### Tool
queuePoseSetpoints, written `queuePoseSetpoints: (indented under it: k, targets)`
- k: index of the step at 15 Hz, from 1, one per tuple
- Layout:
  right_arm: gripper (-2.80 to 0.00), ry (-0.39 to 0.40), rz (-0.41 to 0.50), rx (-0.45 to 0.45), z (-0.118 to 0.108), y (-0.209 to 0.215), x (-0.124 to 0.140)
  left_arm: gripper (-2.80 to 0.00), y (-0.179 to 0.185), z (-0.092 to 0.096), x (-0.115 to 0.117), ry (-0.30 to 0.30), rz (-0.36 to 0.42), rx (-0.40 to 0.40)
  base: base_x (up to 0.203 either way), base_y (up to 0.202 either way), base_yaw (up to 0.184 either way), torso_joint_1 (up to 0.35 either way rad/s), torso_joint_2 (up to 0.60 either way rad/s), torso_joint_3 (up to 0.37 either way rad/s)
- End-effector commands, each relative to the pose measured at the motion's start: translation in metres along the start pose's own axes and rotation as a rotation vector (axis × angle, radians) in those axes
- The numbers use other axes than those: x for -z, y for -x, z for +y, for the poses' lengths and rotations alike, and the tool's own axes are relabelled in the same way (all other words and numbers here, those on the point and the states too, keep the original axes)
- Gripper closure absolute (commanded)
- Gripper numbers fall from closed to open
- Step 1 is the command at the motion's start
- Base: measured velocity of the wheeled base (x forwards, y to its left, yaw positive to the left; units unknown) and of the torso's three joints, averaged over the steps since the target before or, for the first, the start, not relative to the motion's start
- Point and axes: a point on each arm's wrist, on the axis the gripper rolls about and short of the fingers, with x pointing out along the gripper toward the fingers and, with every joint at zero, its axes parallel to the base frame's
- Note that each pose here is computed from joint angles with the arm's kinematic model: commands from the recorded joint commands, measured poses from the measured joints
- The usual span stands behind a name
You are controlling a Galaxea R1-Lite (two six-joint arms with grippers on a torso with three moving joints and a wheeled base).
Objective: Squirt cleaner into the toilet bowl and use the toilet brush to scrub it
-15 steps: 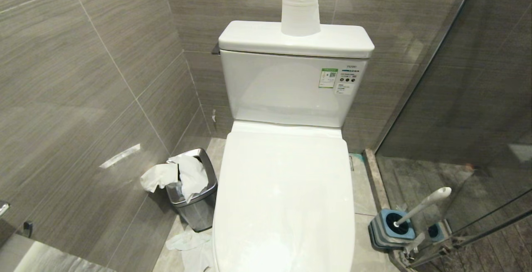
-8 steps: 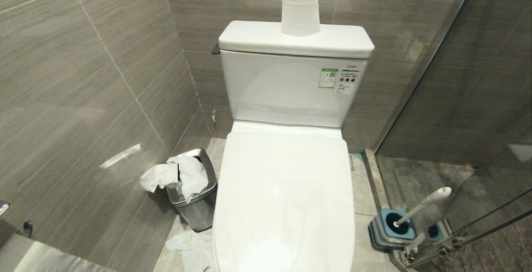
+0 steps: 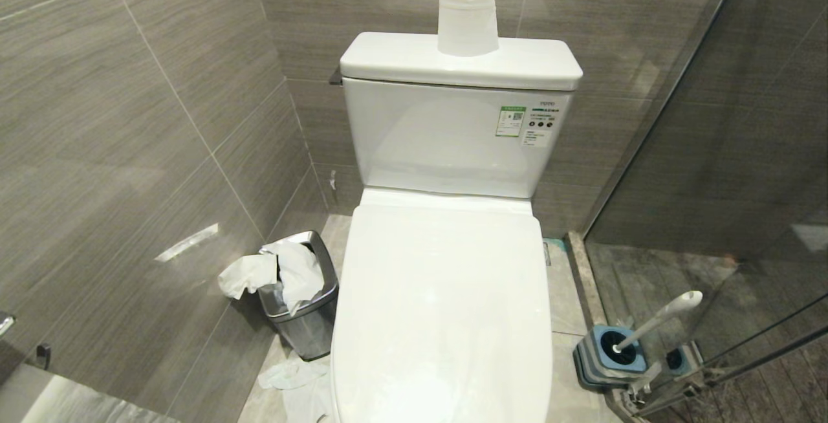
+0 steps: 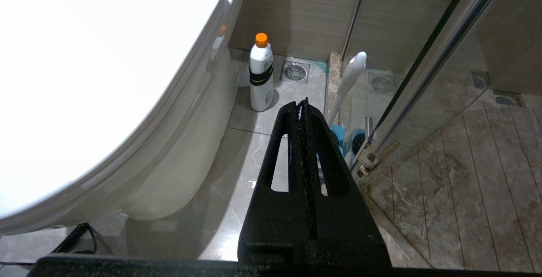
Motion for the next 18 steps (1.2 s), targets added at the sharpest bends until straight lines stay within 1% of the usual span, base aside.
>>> queuePoseSetpoints:
  k: [1, 11, 14, 15, 16, 18]
  targets:
    - [0.0, 0.0, -0.001, 0.0, 0.0, 0.0001, 0.0, 0.0, -0.0002, 0.0004, 0.0003, 0.102, 0.003, -0.02, 0.0, 0.0, 0.0, 0.0, 0.0, 0.0]
    - [0.0, 0.005, -0.001, -0.001, 0.0, 0.0001, 0.0, 0.0, -0.0002, 0.0004, 0.0003, 0.099, 0.002, -0.021, 0.0, 0.0, 0.0, 0.0, 0.0, 0.0]
    - [0.0, 0.062, -0.001, -0.014, 0.0003, 0.0001, 0.0, 0.0, -0.0002, 0.0004, 0.0003, 0.099, 0.002, -0.021, 0.0, 0.0, 0.0, 0.0, 0.0, 0.0]
    - [0.0, 0.077, -0.003, -0.033, 0.0007, 0.0001, -0.0002, 0.0, -0.0002, 0.0004, 0.0003, 0.099, 0.002, -0.021, 0.0, 0.0, 0.0, 0.0, 0.0, 0.0]
    - [0.0, 0.071, -0.001, -0.033, 0.0007, 0.0001, 0.0, 0.0, -0.0002, 0.0004, 0.0003, 0.099, 0.002, -0.021, 0.0, 0.0, 0.0, 0.0, 0.0, 0.0]
    - [0.0, -0.007, 0.0, -0.01, 0.0002, 0.0001, 0.0, 0.0, -0.0002, 0.0004, 0.0003, 0.099, 0.002, -0.021, 0.0, 0.0, 0.0, 0.0, 0.0, 0.0]
